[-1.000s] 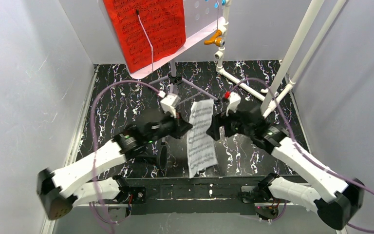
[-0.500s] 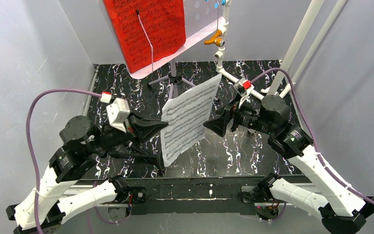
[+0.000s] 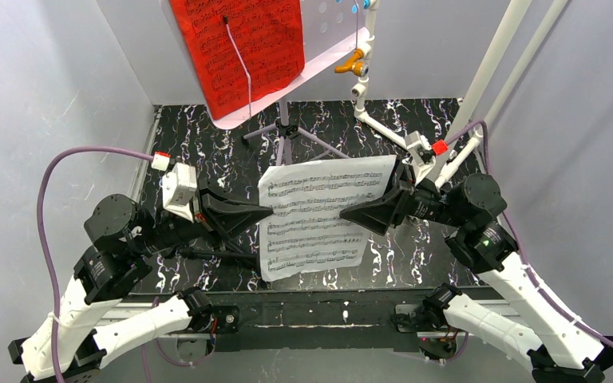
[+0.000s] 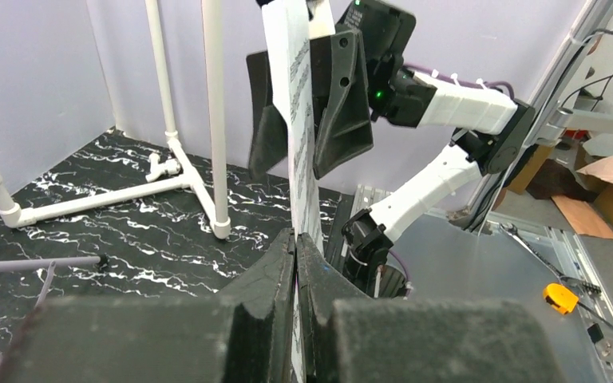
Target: Set up the instrument practice props
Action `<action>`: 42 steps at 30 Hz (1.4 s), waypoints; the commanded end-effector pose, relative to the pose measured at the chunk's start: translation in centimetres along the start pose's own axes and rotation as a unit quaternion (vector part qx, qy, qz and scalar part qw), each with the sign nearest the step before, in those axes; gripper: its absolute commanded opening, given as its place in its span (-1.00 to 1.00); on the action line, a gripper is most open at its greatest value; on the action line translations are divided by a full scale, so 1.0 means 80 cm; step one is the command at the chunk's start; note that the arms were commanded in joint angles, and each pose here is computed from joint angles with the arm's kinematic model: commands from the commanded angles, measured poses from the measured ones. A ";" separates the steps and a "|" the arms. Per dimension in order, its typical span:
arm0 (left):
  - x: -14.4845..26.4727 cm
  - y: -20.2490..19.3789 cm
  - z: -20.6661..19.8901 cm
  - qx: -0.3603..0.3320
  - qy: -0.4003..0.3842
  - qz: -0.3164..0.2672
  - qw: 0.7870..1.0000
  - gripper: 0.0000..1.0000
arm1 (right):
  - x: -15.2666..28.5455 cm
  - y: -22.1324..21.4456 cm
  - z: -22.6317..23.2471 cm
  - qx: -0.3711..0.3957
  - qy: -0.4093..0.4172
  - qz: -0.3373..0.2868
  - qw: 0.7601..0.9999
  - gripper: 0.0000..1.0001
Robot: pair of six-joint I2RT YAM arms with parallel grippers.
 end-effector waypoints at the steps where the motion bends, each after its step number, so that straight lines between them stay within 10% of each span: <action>1: 0.002 0.015 0.000 0.010 0.008 -0.031 0.999 -1.00 | 0.005 0.007 0.036 -0.002 0.112 -0.025 0.993 0.21; 7: 0.003 0.019 0.003 0.038 0.033 -0.034 0.998 -1.00 | 0.006 0.016 0.051 -0.013 0.152 -0.052 0.987 -0.63; 9: 0.004 0.017 0.007 0.056 0.060 -0.028 0.996 -0.70 | 0.007 0.024 0.060 -0.004 0.161 -0.058 0.985 -0.95; 14: -0.004 0.013 0.015 0.097 0.091 0.012 0.991 0.25 | 0.004 0.037 0.074 0.011 0.185 -0.048 0.982 -0.97; 20: -0.017 0.027 0.011 0.095 0.052 0.013 0.994 0.57 | 0.001 0.036 0.076 0.008 0.208 -0.027 0.978 -0.97; 25: -0.025 0.046 0.007 0.095 0.020 -0.006 0.995 0.29 | 0.001 0.035 0.075 0.014 0.198 -0.017 0.980 -0.97; 30: -0.026 0.055 0.010 0.075 0.019 -0.013 0.997 -0.61 | -0.006 0.039 0.063 0.027 0.148 -0.006 0.989 -0.97; 32: -0.023 0.055 0.018 0.054 0.050 -0.005 0.997 -0.99 | -0.011 0.045 0.050 0.034 0.093 -0.007 0.995 -0.39; 36: -0.008 0.058 0.039 0.006 0.137 0.015 0.990 -1.00 | -0.014 0.073 0.006 0.074 -0.112 -0.041 0.990 0.47; 42: -0.002 0.082 0.052 -0.055 0.165 0.033 0.984 -1.00 | -0.014 0.153 -0.017 0.134 -0.312 -0.135 0.931 0.74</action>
Point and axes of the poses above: each gripper's point midway between its finger pads, its own x axis back along the fingers, its own z axis along the line the jaws close on, y = z × x, the point moved 8 cm from there along x, back along the fingers, and after that the axes turned 13 degrees about -x, right-handed, at the moved point
